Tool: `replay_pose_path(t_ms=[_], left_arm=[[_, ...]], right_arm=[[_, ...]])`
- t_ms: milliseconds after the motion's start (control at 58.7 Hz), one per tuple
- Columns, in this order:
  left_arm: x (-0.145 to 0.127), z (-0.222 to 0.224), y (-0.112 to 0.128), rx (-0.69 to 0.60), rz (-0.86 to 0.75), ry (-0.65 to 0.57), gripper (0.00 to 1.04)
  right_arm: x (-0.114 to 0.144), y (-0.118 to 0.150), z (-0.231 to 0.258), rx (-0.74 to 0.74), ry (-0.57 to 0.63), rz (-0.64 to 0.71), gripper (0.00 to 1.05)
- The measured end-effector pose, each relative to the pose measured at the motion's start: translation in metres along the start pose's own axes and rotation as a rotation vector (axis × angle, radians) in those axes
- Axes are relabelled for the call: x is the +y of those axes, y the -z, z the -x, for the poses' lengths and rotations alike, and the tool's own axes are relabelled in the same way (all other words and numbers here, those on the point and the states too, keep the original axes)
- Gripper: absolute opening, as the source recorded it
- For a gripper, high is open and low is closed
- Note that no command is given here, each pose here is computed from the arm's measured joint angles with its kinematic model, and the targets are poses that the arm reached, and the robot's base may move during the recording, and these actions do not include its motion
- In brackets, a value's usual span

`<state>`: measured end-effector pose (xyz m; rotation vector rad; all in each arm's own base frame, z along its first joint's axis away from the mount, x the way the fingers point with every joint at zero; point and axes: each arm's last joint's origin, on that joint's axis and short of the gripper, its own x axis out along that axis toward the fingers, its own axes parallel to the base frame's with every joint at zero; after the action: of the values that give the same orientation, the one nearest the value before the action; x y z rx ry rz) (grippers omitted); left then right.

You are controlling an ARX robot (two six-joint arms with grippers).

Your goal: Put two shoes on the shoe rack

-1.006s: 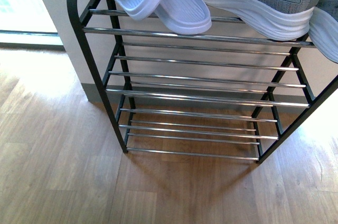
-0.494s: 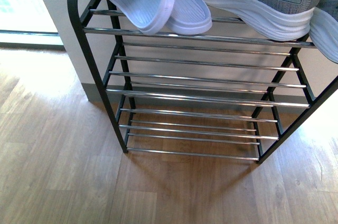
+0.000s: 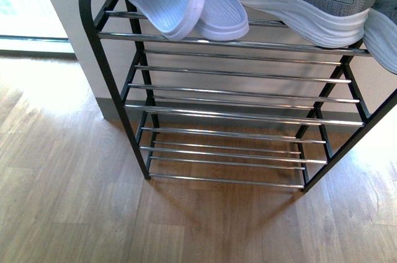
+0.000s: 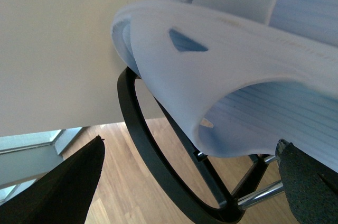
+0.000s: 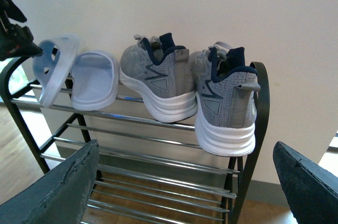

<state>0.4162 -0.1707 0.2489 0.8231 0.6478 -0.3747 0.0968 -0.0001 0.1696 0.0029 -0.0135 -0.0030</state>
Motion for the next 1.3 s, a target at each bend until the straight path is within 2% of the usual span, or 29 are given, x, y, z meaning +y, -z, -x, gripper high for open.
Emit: replay_pose_path(t_ms=[188,290,409,614,852,955,1108,1227,1295], left_arm=[[0.003,0.044,0.009,-0.168,0.085,-0.089,0.95],[0.012,0.091,0.030,-0.308,0.213,-0.202,0.95],[0.016,0.133,0.063,-0.400,0.361,-0.307,0.95],[0.009,0.171,0.125,-0.428,0.591,-0.404,0.95],[-0.011,0.180,0.193,-0.400,0.832,-0.474,0.95],[-0.017,0.179,0.208,-0.405,0.897,-0.491,0.95],[-0.016,0.179,0.209,-0.415,0.920,-0.487,0.95],[-0.020,0.179,0.220,-0.614,0.856,-0.387,0.78],[-0.032,0.179,0.232,-0.653,0.837,-0.372,0.60]], right_arm=[[0.000,0.000,0.000,0.000,0.000,0.000,0.96],[0.000,0.000,0.000,0.000,0.000,0.000,0.96],[0.000,0.000,0.000,0.000,0.000,0.000,0.96],[0.000,0.000,0.000,0.000,0.000,0.000,0.96],[0.000,0.000,0.000,0.000,0.000,0.000,0.96],[0.000,0.000,0.000,0.000,0.000,0.000,0.96],[0.000,0.000,0.000,0.000,0.000,0.000,0.96],[0.000,0.000,0.000,0.000,0.000,0.000,0.96],[0.000,0.000,0.000,0.000,0.000,0.000,0.96]])
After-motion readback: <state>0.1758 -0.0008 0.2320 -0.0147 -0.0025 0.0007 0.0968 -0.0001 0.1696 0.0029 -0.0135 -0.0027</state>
